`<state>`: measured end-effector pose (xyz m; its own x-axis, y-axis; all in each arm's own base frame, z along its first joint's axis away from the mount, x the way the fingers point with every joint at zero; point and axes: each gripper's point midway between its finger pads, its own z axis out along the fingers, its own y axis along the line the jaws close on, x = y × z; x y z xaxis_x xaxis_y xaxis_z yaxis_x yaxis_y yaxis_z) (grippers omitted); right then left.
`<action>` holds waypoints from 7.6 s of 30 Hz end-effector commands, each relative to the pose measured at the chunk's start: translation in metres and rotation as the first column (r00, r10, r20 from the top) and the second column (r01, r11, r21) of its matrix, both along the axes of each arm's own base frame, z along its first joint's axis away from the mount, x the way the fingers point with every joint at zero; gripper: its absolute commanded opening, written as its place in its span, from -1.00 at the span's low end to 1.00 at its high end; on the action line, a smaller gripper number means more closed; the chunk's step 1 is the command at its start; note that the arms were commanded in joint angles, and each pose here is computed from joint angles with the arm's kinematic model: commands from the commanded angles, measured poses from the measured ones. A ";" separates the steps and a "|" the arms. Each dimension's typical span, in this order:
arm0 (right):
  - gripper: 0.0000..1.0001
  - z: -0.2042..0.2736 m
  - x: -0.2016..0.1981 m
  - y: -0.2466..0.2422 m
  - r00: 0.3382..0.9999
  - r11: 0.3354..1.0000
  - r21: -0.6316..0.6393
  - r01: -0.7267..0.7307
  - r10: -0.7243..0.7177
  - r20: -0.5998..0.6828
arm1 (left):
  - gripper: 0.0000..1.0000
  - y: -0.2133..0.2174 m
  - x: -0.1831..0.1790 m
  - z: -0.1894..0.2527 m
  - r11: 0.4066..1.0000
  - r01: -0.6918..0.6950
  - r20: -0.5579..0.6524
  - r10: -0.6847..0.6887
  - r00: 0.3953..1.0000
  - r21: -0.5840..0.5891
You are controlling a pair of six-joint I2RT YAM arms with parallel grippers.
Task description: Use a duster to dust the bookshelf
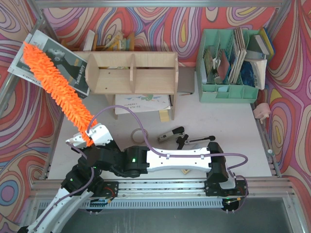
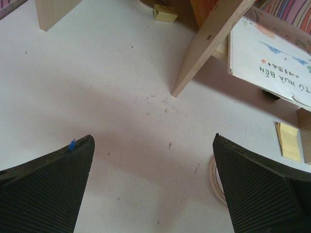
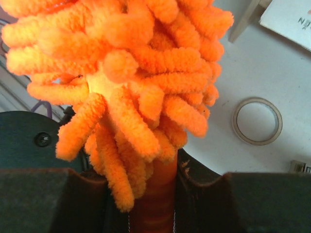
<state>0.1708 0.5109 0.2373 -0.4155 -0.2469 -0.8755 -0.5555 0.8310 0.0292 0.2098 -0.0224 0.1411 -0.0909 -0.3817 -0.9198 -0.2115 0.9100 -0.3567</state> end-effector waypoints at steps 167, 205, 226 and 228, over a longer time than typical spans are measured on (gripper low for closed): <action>-1.00 0.102 0.066 -0.205 0.967 0.794 -0.564 0.226 -0.113 0.229 | 0.97 -0.003 0.001 -0.007 1.000 0.021 -0.011 -0.021 1.000 0.017; -1.00 0.083 0.102 -0.264 0.938 0.781 -0.526 0.338 -0.327 0.117 | 0.97 -0.004 0.002 -0.007 1.000 0.022 -0.012 -0.022 1.000 0.019; -1.00 0.076 0.090 -0.189 0.988 0.850 -0.505 0.153 -0.116 0.104 | 0.97 -0.004 0.002 -0.008 1.000 0.023 -0.014 -0.023 1.000 0.020; -1.00 0.074 0.090 -0.193 0.986 0.840 -0.516 0.167 -0.130 0.108 | 0.97 -0.004 0.002 -0.008 1.000 0.022 -0.015 -0.022 1.000 0.021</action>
